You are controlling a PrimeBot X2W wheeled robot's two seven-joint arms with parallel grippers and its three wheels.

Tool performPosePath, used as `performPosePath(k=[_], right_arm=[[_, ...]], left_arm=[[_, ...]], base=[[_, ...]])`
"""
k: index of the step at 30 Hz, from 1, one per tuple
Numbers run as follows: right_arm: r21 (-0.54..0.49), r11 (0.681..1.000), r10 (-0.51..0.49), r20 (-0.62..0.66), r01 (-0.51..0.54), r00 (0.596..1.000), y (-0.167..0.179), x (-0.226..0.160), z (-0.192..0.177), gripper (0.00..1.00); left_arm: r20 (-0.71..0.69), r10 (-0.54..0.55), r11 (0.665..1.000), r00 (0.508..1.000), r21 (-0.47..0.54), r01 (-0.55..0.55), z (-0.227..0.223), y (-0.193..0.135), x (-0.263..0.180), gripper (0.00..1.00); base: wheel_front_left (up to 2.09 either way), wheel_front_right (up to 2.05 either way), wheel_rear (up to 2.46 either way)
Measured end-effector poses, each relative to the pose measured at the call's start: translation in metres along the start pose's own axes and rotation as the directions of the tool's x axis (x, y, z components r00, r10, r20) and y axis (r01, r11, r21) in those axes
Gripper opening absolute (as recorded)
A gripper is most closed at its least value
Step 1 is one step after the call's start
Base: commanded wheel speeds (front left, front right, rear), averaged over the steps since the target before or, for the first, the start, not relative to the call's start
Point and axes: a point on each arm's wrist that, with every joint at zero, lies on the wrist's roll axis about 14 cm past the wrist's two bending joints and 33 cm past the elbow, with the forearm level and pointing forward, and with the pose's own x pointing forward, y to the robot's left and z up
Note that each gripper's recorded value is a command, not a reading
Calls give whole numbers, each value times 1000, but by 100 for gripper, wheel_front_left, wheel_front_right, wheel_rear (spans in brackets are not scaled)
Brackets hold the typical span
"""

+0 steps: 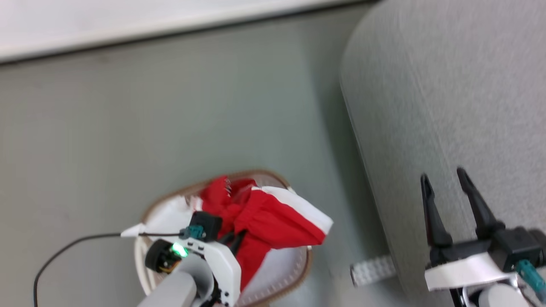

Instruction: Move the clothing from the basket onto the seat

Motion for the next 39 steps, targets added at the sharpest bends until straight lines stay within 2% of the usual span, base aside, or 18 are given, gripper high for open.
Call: performPosePath(k=[6, 12, 20, 29, 34, 39], right_arm=[[24, 1000, -9, 48, 8, 999, 0, -32, 18, 100], [42, 999, -8, 85, 4, 996, 2, -59, 28, 100], [61, 998, 10, 121, -17, 993, 9, -88, 34, 100], [71, 997, 26, 147, -37, 989, 14, -101, 38, 100], [75, 997, 22, 157, -34, 987, 13, -107, 40, 100], [66, 997, 18, 163, -29, 987, 12, -109, 41, 100]], left_arm=[[144, 36, 999, 989, 1, -36, 46, -18, -46, 0], [282, 65, 998, 957, 7, -70, 83, -40, -93, 0], [475, 132, 989, 870, -8, -145, 134, -55, -157, 0], [625, 180, 972, 760, 4, -234, 192, -49, -212, 0], [694, 154, 969, 703, 32, -245, 225, -58, -232, 0], [719, 126, 970, 684, 53, -235, 239, -69, -238, 0]], base=[[0, 0, 0], [0, 0, 0], [0, 0, 0], [0, 0, 0], [0, 0, 0], [0, 0, 0]])
